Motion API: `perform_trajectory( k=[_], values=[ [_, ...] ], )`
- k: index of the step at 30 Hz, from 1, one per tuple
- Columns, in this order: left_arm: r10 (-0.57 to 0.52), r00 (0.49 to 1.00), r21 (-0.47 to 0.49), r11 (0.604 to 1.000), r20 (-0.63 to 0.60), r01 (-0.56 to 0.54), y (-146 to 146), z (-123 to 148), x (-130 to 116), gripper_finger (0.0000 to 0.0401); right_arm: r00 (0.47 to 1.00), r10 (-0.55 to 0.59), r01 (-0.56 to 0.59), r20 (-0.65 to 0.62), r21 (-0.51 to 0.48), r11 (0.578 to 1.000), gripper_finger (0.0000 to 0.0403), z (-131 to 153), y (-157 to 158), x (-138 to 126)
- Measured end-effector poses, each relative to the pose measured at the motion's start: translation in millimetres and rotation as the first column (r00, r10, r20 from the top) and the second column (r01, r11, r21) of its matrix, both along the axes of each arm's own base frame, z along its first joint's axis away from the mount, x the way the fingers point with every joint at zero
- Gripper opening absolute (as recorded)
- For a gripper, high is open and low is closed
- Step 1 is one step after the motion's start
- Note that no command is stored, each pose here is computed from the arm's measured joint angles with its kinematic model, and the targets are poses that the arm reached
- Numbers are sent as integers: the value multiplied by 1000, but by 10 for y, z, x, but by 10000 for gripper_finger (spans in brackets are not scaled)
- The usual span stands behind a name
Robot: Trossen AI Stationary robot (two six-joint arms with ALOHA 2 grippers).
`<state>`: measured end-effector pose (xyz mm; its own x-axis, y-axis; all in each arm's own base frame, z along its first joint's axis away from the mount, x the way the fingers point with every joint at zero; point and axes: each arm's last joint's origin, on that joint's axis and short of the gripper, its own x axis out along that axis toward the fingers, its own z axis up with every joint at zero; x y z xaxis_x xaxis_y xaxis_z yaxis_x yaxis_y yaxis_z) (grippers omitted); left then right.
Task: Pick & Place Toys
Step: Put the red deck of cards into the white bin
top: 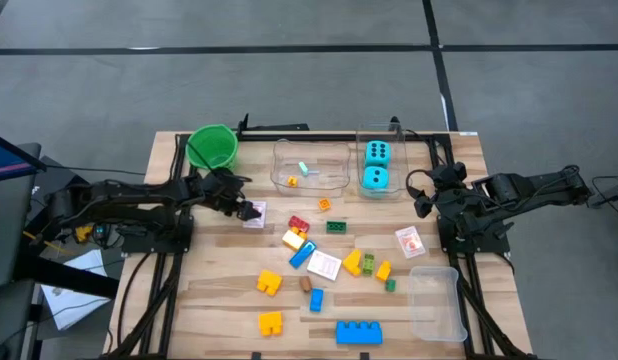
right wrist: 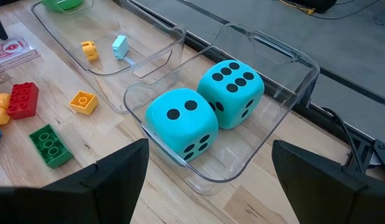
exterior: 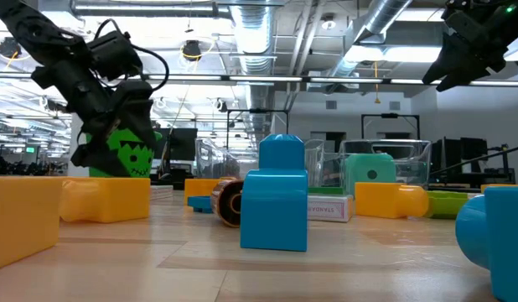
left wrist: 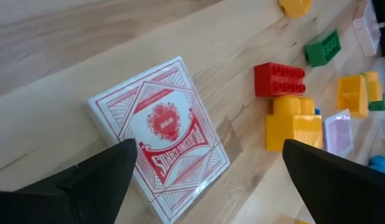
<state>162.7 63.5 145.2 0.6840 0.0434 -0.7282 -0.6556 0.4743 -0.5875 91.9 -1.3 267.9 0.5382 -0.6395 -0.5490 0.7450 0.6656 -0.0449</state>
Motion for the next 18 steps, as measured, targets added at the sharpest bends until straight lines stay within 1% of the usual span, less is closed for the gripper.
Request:
perform_trajectory(
  k=[8,18],
  values=[
    [-4,999,-27,1000,-41,3,16,-81,42,400,1000,0,0,0,1,1000,331,0,0,0],
    [-5,999,-41,999,-42,3,5,-77,24,400,1000,1,-1,-1,1,1000,331,0,1,0]
  ],
)
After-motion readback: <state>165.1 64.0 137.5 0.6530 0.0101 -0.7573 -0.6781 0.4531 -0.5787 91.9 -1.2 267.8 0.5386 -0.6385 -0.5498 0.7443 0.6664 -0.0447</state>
